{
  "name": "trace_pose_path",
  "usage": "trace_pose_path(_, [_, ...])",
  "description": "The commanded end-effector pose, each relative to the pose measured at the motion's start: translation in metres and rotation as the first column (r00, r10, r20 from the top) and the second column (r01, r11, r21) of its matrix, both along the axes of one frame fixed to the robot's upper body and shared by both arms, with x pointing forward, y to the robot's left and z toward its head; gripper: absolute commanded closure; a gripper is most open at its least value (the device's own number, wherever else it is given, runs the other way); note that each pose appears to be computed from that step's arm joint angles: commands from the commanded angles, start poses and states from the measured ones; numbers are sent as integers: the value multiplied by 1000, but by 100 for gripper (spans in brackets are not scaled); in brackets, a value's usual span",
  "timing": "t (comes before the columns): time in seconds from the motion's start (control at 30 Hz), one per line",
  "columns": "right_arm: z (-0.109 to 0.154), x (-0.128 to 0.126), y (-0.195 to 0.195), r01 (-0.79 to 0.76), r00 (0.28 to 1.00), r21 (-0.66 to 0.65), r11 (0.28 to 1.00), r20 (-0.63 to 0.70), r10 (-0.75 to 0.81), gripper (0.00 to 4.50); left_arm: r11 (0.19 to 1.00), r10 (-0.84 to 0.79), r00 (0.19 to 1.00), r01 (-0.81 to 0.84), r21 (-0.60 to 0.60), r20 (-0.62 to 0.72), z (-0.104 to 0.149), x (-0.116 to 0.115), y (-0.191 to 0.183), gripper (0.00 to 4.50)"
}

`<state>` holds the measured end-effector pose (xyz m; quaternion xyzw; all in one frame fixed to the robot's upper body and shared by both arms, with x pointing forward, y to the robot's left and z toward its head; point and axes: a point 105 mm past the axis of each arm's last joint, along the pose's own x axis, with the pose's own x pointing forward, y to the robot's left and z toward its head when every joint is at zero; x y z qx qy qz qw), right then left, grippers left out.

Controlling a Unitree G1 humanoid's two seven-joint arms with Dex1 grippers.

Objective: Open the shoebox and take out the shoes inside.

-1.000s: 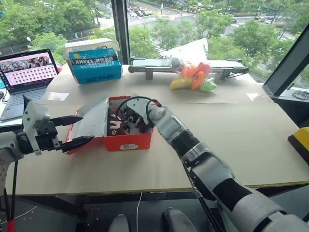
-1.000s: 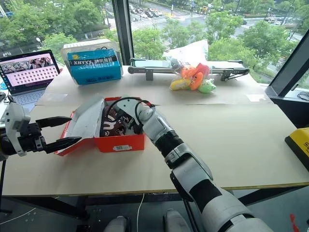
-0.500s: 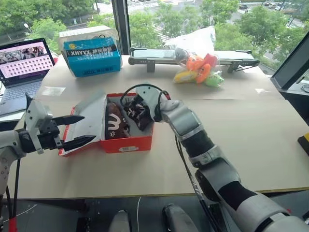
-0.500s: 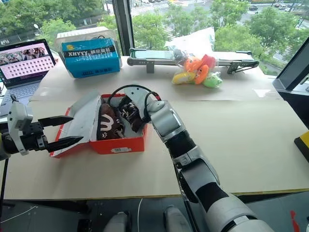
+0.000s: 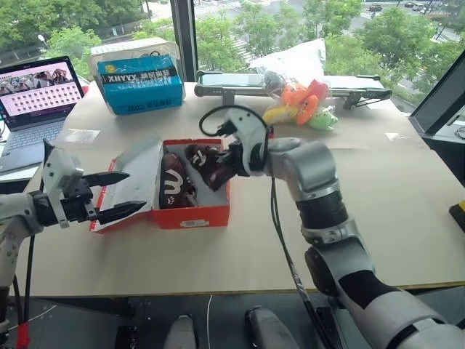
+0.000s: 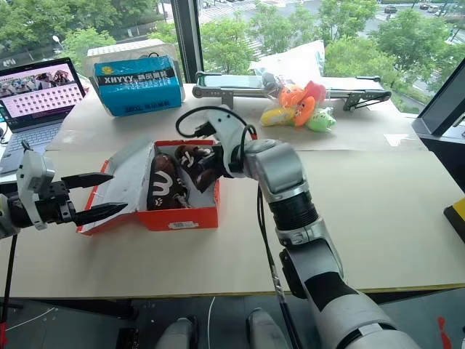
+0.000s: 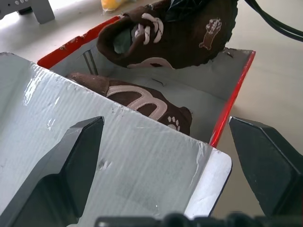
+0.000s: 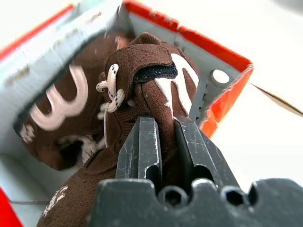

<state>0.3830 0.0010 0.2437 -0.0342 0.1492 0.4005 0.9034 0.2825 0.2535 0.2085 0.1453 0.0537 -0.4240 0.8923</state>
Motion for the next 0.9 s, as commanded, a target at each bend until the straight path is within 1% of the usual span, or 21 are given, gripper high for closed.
trace_pose_path(0.03, [55,-15,6,-82,995,201,976,70,69,442,1000,-18,999,17,8,43,9,2,-3,0])
trace_pose_path(0.13, [79,-18,-1,-104,994,387,916,59,88,442,1000,-21,999,21,10,44,9,3,-3,0])
trace_pose_path(0.17, [84,-18,-3,-104,995,423,900,55,89,442,1000,-22,999,22,10,44,9,3,-3,0])
trace_pose_path(0.23, [91,-3,-29,-2,999,500,866,46,-24,442,1000,-23,999,23,12,46,9,3,-3,0])
trace_pose_path(0.27, [88,8,-47,83,991,501,862,52,-125,442,1000,-23,999,23,12,47,10,4,-3,0])
trace_pose_path(0.3, [79,20,-71,199,966,474,858,53,-253,442,1000,-24,998,23,11,50,10,4,-4,0])
trace_pose_path(0.37, [64,32,-100,336,913,414,846,79,-401,442,1000,-24,998,24,9,54,11,4,-5,0])
trace_pose_path(0.4, [59,34,-107,367,896,394,843,94,-434,442,1000,-24,998,24,8,55,12,5,-5,0])
trace_pose_path(0.5, [26,38,-133,483,827,293,825,158,-540,442,1000,-25,997,25,4,76,13,7,-7,0])
trace_pose_path(0.53, [20,38,-137,503,812,272,820,176,-557,442,1000,-24,996,24,2,82,14,7,-7,0])
trace_pose_path(0.67, [-24,38,-147,550,790,200,811,189,-583,442,1000,-12,994,15,-25,111,16,13,-9,0])
trace_pose_path(0.77, [-45,40,-151,568,780,183,802,191,-596,442,1000,-18,994,21,-24,111,13,14,-11,0])
trace_pose_path(0.83, [-61,42,-154,583,777,172,794,165,-607,442,999,-22,993,24,-24,112,13,14,-12,0])
trace_pose_path(0.9, [-78,43,-160,609,767,101,786,175,-617,442,999,-24,993,27,-25,114,13,15,-13,0])
